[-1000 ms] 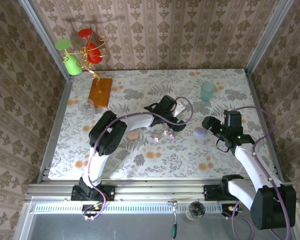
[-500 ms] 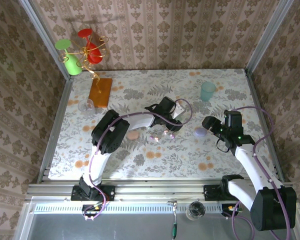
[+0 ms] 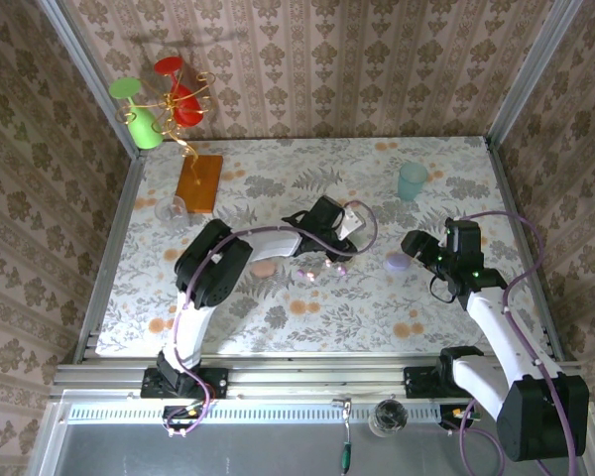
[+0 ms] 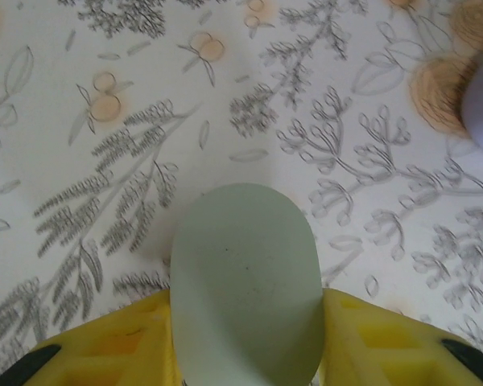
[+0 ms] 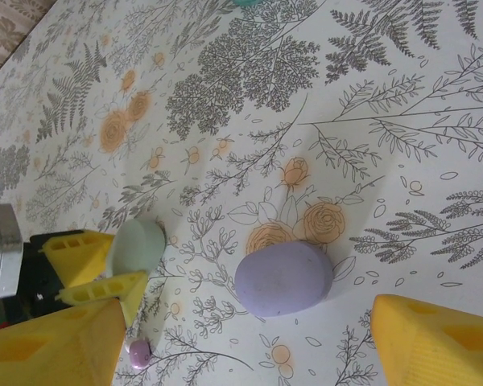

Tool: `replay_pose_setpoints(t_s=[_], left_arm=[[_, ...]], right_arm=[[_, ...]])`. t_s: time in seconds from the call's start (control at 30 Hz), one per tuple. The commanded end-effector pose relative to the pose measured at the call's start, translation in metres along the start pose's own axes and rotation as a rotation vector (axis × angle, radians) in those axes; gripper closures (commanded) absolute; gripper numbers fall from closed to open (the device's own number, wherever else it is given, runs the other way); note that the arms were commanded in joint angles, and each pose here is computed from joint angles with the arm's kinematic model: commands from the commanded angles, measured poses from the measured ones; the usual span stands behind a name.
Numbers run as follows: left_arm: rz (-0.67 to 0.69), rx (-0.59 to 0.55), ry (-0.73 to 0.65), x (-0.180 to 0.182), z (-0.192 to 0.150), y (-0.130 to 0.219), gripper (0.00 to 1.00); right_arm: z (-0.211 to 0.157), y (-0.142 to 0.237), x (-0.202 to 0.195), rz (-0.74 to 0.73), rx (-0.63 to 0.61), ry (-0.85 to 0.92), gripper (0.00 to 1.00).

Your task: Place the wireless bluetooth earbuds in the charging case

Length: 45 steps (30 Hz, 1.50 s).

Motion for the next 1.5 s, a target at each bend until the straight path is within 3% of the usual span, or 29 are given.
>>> replay_pose_setpoints(t_s=[0.0, 0.17, 0.63, 1.0, 1.17, 1.37, 1.47], left_arm=[[-0.083, -0.147, -0.102, -0.011, 0.021, 0.03, 0.59], [-0.159, -0.22, -0.154, -0.013, 0.019, 0.056, 0.59], [-0.322, -0.425, -0.37, -0.045, 0.016, 0.131, 0.58], [-0.344, -0.489, -0.398, -0.052, 0.022, 0.144, 0.58], [-0.35, -0.495, -0.404, -0.054, 0.022, 0.146, 0.58], [-0.354, -0.487, -0.403, -0.055, 0.019, 0.146, 0.58], [-0.355, -0.487, -0.402, -0.055, 0.019, 0.145, 0.58]], right_arm=[[0.004, 0.009, 0.007, 0.034, 0.006, 0.003, 0.19], [-0.004, 0.014, 0.013, 0.096, 0.072, 0.033, 0.19], [-0.012, 0.019, 0.078, 0.661, 0.356, -0.061, 0.2], [-0.025, 0.011, 0.119, 0.75, 0.458, -0.033, 0.22], [-0.03, 0.004, 0.127, 0.752, 0.474, -0.031, 0.29], [-0.031, 0.0, 0.125, 0.741, 0.474, -0.038, 0.48], [-0.031, 0.0, 0.125, 0.737, 0.482, -0.042, 0.63]])
Point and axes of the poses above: each hand's point on the last joint's axis, 136 mm out from that joint toward the fingers, its own y axis back along the fingers, its own x axis along the line the jaws close on, z = x × y, the point moved 7 cm from there along y, back along the fingers
